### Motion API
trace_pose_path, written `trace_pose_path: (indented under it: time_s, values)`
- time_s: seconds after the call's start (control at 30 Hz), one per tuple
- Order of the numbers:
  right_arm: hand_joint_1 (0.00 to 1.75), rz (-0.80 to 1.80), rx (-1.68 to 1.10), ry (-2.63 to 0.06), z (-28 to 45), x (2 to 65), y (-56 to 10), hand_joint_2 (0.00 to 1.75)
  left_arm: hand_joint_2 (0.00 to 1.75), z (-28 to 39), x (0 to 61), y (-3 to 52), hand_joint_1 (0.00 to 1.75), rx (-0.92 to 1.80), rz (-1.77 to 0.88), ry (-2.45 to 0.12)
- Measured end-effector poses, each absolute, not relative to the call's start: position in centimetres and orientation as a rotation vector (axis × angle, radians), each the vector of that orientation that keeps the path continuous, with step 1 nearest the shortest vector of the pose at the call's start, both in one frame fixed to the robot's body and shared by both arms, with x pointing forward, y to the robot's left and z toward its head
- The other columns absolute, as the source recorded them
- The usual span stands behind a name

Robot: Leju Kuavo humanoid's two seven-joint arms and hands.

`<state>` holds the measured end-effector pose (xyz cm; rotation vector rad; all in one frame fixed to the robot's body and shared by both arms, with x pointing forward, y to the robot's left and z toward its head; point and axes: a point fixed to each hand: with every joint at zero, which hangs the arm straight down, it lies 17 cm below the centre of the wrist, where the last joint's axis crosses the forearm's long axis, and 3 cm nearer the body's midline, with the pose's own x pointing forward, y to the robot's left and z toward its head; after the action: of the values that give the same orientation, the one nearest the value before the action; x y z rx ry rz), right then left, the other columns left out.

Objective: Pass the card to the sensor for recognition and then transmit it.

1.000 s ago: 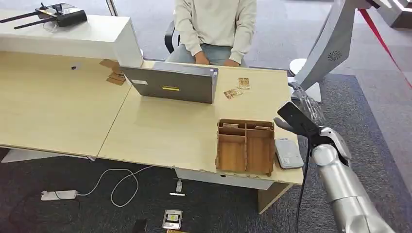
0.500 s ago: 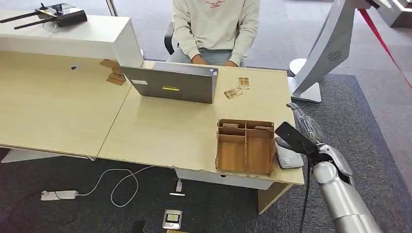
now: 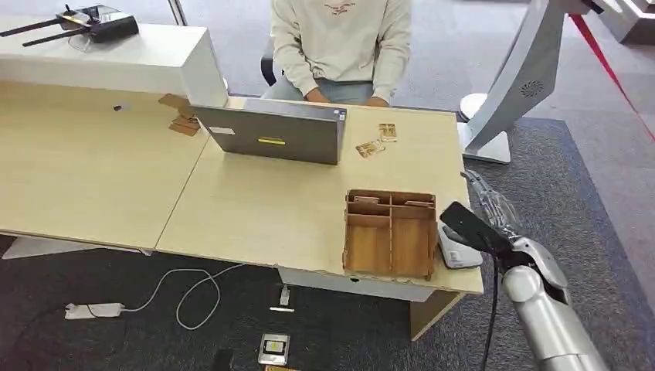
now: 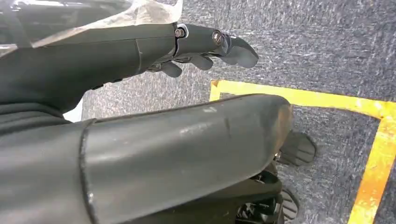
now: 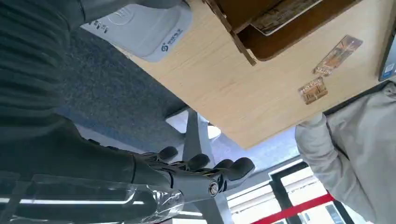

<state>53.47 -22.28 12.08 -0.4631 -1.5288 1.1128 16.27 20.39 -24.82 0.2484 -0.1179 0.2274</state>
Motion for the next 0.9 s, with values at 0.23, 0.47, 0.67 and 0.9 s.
trace_pose_path:
  time_s: [0.23,0.47,0.67,0.9]
  values:
    - [0.0,1.116,-0.52,-1.601,13.8,54.0,-20.2,1.75,0.0,-24.7,16.7,20.4,0.0,0.253,0.212,-0.135]
    - [0.0,1.132,-0.488,-1.657,14.9,54.0,-16.5,1.75,0.0,-24.6,17.3,20.5,0.0,0.261,0.184,-0.163]
    - [0.0,1.134,-0.463,-1.667,14.7,53.8,-14.0,1.75,0.0,-24.6,17.2,20.6,0.0,0.262,0.186,-0.165]
    - [0.0,1.148,-0.432,-1.658,14.2,53.6,-12.7,1.75,0.0,-24.5,17.5,20.9,0.0,0.274,0.177,-0.179]
